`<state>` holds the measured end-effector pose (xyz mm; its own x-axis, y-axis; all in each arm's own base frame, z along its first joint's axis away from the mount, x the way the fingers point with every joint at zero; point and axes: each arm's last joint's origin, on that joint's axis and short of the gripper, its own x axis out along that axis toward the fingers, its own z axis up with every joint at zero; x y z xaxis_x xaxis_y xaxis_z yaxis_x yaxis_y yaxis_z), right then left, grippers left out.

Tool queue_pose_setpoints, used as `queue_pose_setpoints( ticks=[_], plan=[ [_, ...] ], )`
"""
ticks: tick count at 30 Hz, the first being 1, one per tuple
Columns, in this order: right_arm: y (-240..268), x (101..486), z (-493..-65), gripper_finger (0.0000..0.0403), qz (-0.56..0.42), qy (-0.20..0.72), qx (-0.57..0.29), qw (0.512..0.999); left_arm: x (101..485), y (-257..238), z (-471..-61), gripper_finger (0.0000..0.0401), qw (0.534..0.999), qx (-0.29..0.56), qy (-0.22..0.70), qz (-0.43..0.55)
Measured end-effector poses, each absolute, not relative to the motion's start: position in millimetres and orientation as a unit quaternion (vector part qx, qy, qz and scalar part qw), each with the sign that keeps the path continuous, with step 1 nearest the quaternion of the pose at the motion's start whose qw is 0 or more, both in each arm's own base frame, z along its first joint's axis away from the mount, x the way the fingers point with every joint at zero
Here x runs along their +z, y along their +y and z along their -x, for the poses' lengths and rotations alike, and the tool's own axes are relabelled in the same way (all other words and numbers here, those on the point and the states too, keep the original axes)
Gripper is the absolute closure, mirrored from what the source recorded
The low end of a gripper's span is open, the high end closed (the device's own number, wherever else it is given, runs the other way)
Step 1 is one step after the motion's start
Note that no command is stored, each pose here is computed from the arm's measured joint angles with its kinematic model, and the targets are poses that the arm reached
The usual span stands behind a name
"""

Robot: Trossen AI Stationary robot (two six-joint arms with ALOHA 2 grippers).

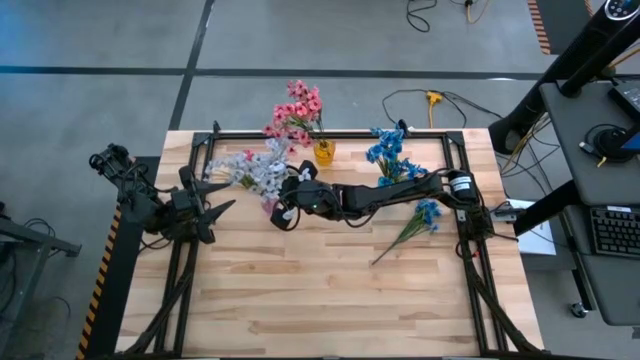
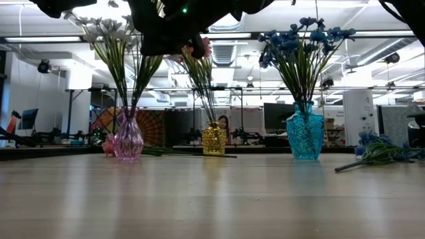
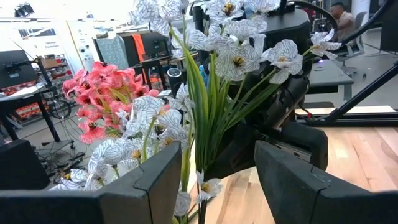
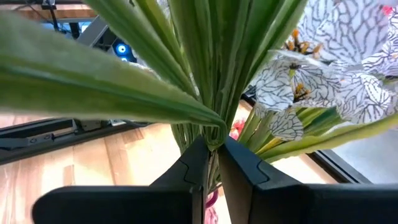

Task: Sort flowers into vase by color
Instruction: Put the white flowers into the purple vase

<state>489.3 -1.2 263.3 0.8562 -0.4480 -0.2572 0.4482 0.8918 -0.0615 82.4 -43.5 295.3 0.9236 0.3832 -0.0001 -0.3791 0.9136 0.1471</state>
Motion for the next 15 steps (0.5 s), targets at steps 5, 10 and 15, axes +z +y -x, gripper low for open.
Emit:
queue_pose_setpoints(
  ticks=[5,10,15],
  plan=[
    [-1.1,258.6,-489.6,0.0376,-0.004,0.142,-0.232,0.962,295.3,-43.5,-82.5,0.0214,0.978,0.195,0.015,-0.073],
    [-1.1,258.0,-489.5,0.0376,-0.005,0.142,-0.232,0.962,295.2,-43.6,-82.5,0.0214,0.978,0.195,0.015,-0.073],
    [-1.1,257.1,-489.3,0.0376,-0.007,0.143,-0.233,0.962,295.2,-43.6,-82.5,0.0214,0.978,0.195,0.015,-0.073]
  ],
)
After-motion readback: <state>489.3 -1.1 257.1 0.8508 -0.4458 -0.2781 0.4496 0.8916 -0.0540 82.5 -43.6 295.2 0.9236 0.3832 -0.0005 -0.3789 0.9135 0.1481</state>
